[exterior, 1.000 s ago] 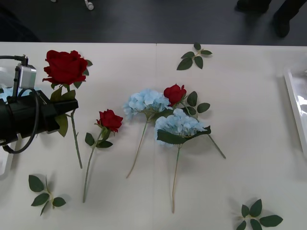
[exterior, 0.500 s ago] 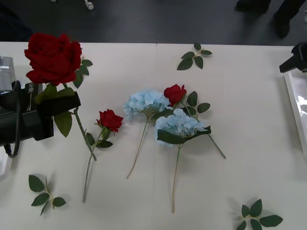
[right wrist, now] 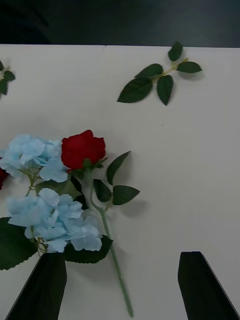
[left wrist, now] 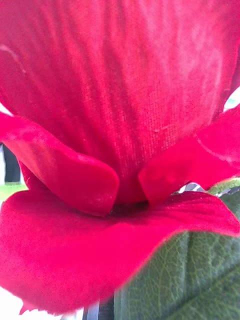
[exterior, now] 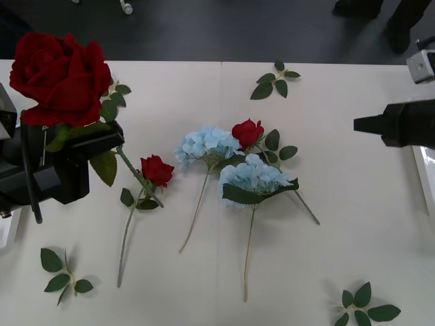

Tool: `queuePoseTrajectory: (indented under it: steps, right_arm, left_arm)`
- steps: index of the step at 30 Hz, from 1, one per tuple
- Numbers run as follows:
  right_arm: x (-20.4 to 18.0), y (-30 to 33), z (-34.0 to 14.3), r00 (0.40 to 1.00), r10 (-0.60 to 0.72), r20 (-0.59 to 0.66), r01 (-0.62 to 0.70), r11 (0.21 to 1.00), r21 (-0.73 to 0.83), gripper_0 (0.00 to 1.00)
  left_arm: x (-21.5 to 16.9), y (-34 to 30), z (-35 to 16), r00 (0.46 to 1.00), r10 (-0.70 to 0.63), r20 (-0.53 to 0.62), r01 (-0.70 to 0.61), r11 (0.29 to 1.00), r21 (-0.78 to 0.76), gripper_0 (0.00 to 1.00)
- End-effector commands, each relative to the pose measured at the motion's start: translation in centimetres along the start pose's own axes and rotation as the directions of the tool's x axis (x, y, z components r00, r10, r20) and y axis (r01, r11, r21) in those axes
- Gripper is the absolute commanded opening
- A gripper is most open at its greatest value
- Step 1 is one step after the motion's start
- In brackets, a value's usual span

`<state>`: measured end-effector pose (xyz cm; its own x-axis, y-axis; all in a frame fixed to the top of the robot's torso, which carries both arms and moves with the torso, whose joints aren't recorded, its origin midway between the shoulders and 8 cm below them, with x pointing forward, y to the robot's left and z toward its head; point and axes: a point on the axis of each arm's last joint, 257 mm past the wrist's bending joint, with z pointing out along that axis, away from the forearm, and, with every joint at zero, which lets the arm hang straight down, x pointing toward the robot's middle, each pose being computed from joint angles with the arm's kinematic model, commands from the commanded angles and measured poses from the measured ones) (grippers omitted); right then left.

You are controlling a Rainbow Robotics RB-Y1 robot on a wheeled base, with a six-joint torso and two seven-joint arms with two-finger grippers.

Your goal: Put the red flowers into the right box and the blue flowers into the left box

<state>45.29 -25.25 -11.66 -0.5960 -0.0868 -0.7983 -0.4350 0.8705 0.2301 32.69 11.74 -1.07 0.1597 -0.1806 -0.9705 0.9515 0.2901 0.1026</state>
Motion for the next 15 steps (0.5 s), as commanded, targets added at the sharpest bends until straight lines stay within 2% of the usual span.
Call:
queuePoseTrajectory:
  steps: [1, 15]
  right_arm:
    - [2.4, 3.9, -0.1, 0.990, -0.125, 0.059, 0.129, 0.989, -0.071, 0.65]
    - [5.3, 16.1, 1.7, 0.931, -0.240, 0.276, 0.317, 0.906, -0.280, 0.66]
  left_arm:
    - [-1.5, -0.9, 2.6, 0.997, 0.077, 0.021, -0.078, 0.995, 0.055, 0.00]
    - [-0.7, -0.7, 8.3, 0.997, 0.061, 0.041, -0.063, 0.997, 0.050, 0.00]
